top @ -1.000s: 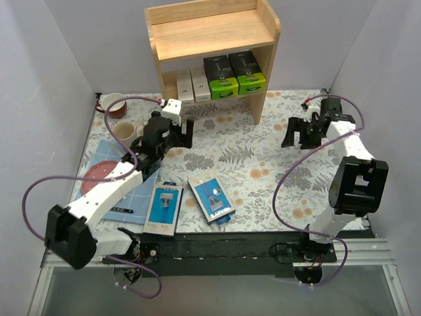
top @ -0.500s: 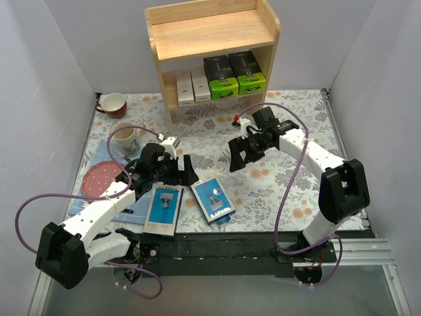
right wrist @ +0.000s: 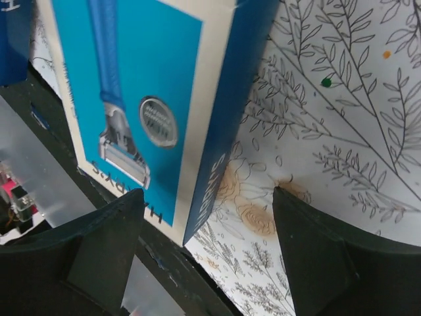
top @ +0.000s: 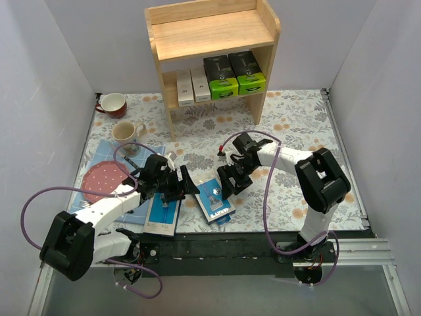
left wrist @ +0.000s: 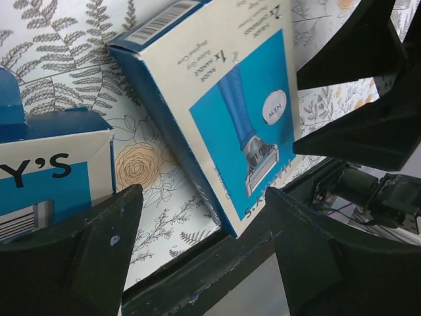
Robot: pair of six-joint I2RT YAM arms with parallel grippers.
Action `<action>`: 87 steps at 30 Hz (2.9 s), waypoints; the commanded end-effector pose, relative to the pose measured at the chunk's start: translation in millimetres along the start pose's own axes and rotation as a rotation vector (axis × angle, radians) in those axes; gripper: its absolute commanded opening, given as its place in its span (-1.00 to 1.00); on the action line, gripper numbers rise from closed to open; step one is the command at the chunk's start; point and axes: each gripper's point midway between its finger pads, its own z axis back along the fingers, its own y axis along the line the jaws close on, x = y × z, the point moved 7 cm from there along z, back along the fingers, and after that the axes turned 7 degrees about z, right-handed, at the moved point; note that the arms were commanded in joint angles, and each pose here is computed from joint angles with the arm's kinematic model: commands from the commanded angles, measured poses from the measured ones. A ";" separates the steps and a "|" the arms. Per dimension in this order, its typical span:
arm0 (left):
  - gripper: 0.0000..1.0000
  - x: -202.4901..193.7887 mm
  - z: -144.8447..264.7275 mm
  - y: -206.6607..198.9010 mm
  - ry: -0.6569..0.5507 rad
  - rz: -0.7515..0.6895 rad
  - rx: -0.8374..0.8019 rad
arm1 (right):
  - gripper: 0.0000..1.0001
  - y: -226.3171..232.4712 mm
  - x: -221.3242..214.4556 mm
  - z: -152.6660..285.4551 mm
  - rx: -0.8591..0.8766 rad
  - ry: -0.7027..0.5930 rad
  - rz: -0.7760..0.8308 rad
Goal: Place and organize the shaving razors onto the shelf
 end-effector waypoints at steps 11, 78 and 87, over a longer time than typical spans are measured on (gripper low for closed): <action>0.19 31.8 -63.9 -21.2 0.036 0.136 0.032 | -0.32 -42.9 29.6 -12.2 -0.016 -0.033 -0.162; 0.42 -4.7 -113.3 -56.0 0.170 0.173 -0.018 | -0.70 -48.3 -45.5 21.6 0.261 -0.399 -0.642; 0.78 -4.6 -112.6 -57.7 0.159 0.241 -0.019 | -0.88 -43.4 -5.5 57.6 0.430 -0.530 -0.584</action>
